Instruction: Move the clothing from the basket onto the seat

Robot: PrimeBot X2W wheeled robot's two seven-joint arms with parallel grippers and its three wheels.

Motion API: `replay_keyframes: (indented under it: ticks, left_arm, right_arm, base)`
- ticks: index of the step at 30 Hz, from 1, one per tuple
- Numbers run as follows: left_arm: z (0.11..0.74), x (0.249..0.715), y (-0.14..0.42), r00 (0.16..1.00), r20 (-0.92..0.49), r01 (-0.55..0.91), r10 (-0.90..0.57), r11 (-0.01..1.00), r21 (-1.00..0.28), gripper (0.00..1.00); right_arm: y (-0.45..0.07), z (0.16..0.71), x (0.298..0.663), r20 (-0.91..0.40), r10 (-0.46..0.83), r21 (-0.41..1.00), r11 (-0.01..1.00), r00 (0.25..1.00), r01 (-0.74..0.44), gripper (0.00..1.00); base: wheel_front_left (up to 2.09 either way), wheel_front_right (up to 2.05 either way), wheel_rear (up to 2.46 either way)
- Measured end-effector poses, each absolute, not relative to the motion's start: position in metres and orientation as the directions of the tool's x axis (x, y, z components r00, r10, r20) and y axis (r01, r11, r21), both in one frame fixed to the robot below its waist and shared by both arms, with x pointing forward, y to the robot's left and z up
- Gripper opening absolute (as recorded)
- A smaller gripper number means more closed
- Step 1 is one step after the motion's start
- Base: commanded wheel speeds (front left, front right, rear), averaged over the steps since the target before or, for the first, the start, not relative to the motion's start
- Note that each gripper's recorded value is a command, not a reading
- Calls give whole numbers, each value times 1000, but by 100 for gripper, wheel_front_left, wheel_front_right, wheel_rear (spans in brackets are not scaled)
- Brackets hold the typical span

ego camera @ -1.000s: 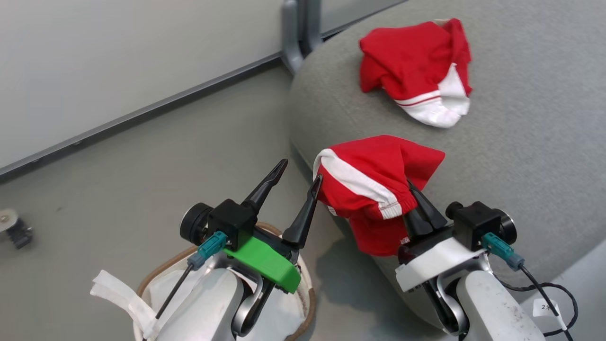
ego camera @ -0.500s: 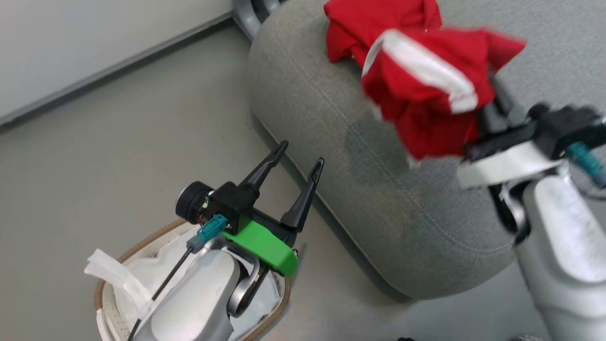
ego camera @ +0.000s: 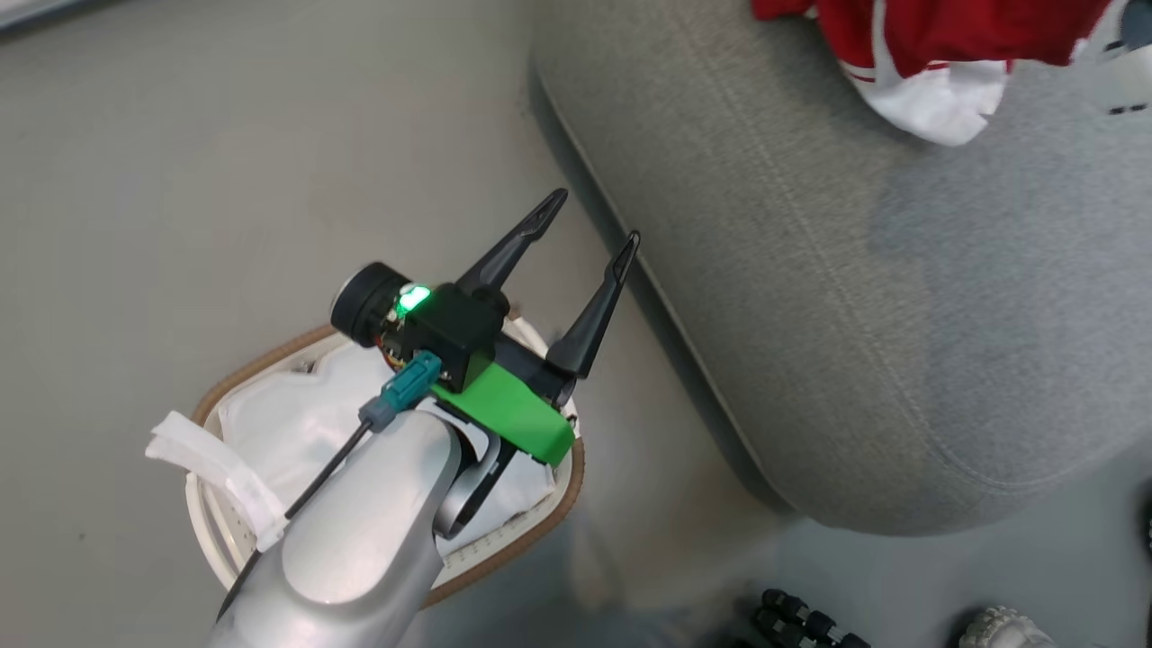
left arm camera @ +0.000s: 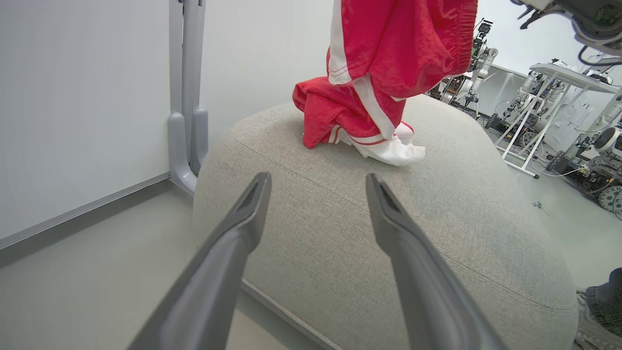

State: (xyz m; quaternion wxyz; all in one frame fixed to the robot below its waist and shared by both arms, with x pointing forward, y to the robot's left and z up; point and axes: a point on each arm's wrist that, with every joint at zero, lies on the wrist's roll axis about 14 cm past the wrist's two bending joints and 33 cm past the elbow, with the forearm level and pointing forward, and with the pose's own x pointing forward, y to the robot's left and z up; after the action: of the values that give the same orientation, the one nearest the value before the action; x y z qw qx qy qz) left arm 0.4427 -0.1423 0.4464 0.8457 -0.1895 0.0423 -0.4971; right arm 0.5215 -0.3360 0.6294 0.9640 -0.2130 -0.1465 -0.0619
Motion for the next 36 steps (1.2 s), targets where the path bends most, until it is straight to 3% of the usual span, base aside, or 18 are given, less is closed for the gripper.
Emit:
replay_keyframes:
  ticks: [8, 12, 21, 22, 23, 24, 25, 36]
  left_arm:
    - [412, 469, -115, 580, 68, 764, -812, 514, -390, 100]
    - [392, 476, -96, 622, 22, 721, -782, 562, -405, 100]
    - [357, 484, -67, 679, -60, 646, -732, 634, -424, 100]
    - [356, 484, -66, 680, -64, 644, -730, 637, -425, 100]
    - [356, 484, -66, 681, -65, 643, -730, 638, -425, 100]
    - [357, 483, -67, 680, -64, 644, -731, 636, -425, 100]
    - [359, 482, -67, 680, -61, 645, -731, 635, -425, 100]
    - [386, 470, -64, 693, -52, 642, -719, 648, -410, 100]
  right_arm:
    - [-376, 558, 561, 156, -179, -434, 871, 971, 230, 0]
    - [-396, 505, 565, 50, -269, -403, 876, 962, 266, 0]
    - [-387, 407, 563, -159, -310, -369, 899, 937, 234, 0]
    - [-384, 403, 562, -168, -308, -362, 903, 936, 232, 9]
    - [-383, 401, 562, -170, -307, -358, 905, 936, 232, 42]
    - [-382, 402, 561, -167, -309, -352, 906, 936, 236, 84]
    - [-381, 403, 558, -165, -312, -348, 906, 936, 240, 100]
    - [-373, 427, 513, -136, -315, -320, 911, 939, 259, 100]
  base:
    - [0, 0, 0]
    - [0, 0, 0]
    - [0, 0, 0]
    - [0, 0, 0]
    - [0, 0, 0]
    - [0, 0, 0]
    - [0, 0, 0]
    - [0, 0, 0]
